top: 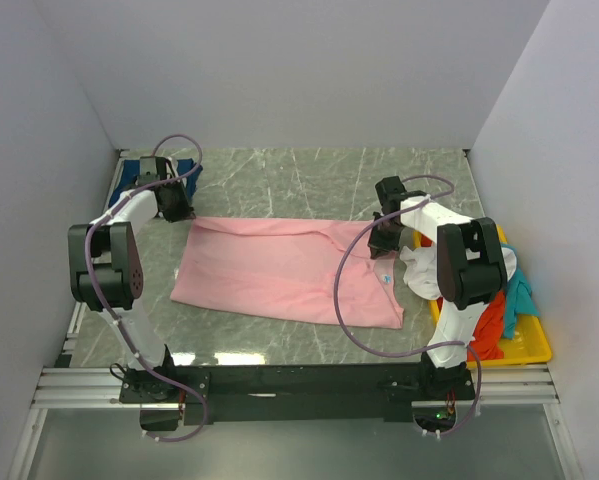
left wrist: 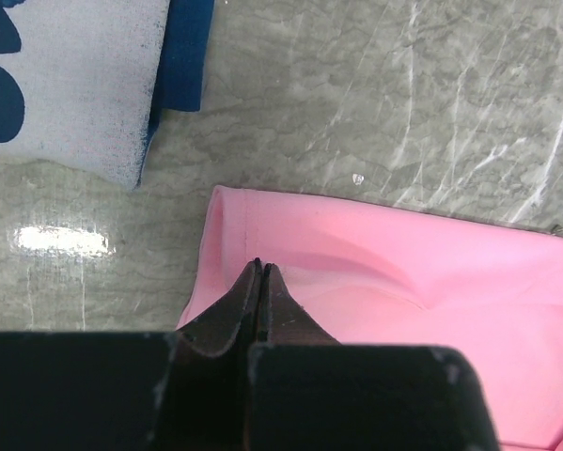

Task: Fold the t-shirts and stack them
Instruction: Fold the tshirt

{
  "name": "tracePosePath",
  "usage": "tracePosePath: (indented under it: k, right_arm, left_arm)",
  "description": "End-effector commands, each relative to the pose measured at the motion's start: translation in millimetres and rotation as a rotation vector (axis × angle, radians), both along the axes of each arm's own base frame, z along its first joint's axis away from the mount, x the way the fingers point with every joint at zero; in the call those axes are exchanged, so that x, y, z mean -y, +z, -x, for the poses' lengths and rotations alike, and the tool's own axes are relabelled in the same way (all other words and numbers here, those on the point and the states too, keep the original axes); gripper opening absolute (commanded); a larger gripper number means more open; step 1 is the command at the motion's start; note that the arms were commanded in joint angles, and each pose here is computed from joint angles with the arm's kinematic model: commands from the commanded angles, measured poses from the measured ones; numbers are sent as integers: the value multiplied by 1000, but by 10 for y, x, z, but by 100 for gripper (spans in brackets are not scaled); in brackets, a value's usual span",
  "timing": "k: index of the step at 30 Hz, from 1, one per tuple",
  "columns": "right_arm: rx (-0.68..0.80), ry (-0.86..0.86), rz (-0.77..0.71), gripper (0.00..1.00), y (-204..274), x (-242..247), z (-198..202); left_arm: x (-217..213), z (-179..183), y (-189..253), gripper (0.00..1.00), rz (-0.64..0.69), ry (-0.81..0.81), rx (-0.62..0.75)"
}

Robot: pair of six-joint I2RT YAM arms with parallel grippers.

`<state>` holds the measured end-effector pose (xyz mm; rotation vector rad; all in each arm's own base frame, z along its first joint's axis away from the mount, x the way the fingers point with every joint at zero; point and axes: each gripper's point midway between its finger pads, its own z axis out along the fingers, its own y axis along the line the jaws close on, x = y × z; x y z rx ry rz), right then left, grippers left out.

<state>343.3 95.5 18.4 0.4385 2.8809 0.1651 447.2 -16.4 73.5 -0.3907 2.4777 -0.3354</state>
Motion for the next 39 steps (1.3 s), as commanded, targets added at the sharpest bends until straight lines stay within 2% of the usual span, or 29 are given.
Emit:
tracePosePath:
  k: [1,8,24,39]
  right_arm:
    - [62,22,-27,0,239,-81,-143]
    - [115,44,-53,0,652,-99,-107]
    - [172,67,-139,0,1162,-151,330]
    - [175,51,-196,0,1462,-110,964]
  left_arm:
    - [8,-138,129,0,11,-10,48]
    - [-2,-135,183,0,3,-11,59]
    - [-79,107,185,0,-27,-1,55]
    - [-207,423,319,0,-57,71,57]
